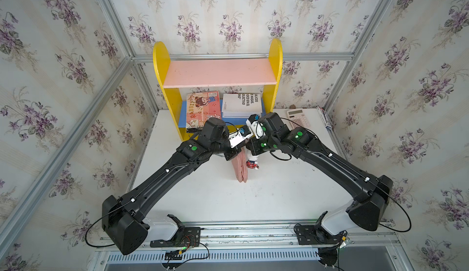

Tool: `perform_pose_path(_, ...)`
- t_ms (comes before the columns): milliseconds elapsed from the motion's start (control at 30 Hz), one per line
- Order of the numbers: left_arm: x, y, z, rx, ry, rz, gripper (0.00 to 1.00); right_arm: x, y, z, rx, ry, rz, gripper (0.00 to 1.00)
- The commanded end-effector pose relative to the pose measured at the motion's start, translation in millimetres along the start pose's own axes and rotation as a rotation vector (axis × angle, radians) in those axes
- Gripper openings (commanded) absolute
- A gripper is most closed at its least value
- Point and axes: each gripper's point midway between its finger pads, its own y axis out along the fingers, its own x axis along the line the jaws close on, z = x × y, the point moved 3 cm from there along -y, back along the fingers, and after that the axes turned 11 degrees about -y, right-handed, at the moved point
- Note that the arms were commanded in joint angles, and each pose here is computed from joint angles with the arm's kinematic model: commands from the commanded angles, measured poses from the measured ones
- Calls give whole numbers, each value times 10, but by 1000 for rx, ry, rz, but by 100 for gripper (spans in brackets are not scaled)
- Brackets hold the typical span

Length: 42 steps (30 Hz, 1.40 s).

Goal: Remove the decoration from the bag
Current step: Remove the decoration item from the bag.

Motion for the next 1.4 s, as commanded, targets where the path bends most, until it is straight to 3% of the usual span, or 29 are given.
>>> perform_pose_path(0,-289,-4,-122,-74,8,199,7,157,-39,-431,-197,-53,-78,0)
perform_pose_path(167,-212,1,-77,-62,-10,165,2,143,-146,-456,-228,-58,-90,0)
perform_pose_path(467,-25,-1,9,-93,-101,117,2,173,-226,-303,-209,-42,-213,0)
perform_pose_path(1033,-207,47,34,-97,-104,187,2,-119,-55,-489,-257,64,-50,0)
perform_pose_path(1233,14,125,236,-21,-148,62,0,-81,-257,-483,-277,52,-129,0)
perform_pose_path(1367,158,95,155,-26,-191,-13,0,-101,-222,-345,-237,58,-158,0)
